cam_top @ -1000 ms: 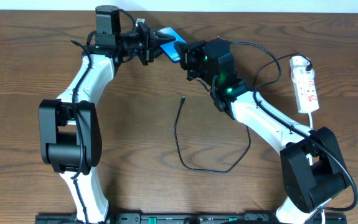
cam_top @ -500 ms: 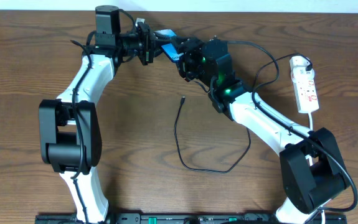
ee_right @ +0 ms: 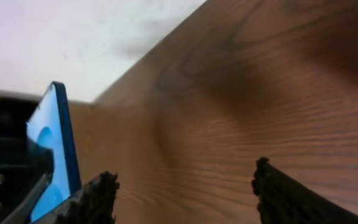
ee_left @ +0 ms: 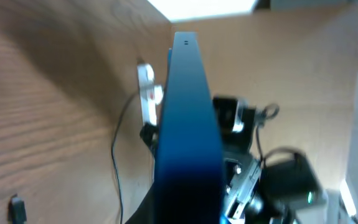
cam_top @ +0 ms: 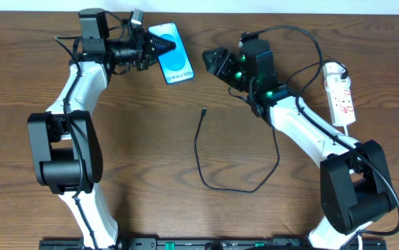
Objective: Plug charger to phone and switch on socket
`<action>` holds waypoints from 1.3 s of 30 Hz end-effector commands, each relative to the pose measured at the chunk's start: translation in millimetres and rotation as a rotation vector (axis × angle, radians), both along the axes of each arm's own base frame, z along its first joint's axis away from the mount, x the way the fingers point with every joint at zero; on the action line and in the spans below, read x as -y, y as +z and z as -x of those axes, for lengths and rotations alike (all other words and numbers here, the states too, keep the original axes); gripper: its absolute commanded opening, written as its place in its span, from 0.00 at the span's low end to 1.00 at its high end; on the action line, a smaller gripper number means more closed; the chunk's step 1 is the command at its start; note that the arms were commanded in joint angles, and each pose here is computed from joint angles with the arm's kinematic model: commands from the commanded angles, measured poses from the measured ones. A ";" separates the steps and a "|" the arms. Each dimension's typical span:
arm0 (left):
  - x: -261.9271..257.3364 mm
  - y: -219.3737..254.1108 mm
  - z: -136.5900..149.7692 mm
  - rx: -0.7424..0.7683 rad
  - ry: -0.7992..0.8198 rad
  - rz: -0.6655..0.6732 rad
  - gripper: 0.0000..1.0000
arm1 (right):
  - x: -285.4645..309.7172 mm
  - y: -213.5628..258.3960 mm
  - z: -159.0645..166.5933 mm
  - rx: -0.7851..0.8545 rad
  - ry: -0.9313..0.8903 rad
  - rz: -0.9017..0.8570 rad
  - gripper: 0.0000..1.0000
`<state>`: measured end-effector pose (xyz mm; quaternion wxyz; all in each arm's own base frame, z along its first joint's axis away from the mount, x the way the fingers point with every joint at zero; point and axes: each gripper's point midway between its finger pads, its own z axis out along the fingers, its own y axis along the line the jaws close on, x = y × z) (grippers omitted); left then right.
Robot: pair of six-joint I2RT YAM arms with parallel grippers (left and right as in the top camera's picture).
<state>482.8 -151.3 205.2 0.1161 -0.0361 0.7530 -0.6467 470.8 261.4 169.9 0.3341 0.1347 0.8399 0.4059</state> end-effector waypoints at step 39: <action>101.3 -49.7 81.0 -0.015 -0.257 -0.033 0.08 | -18.4 -21.6 59.5 0.008 0.413 0.265 0.40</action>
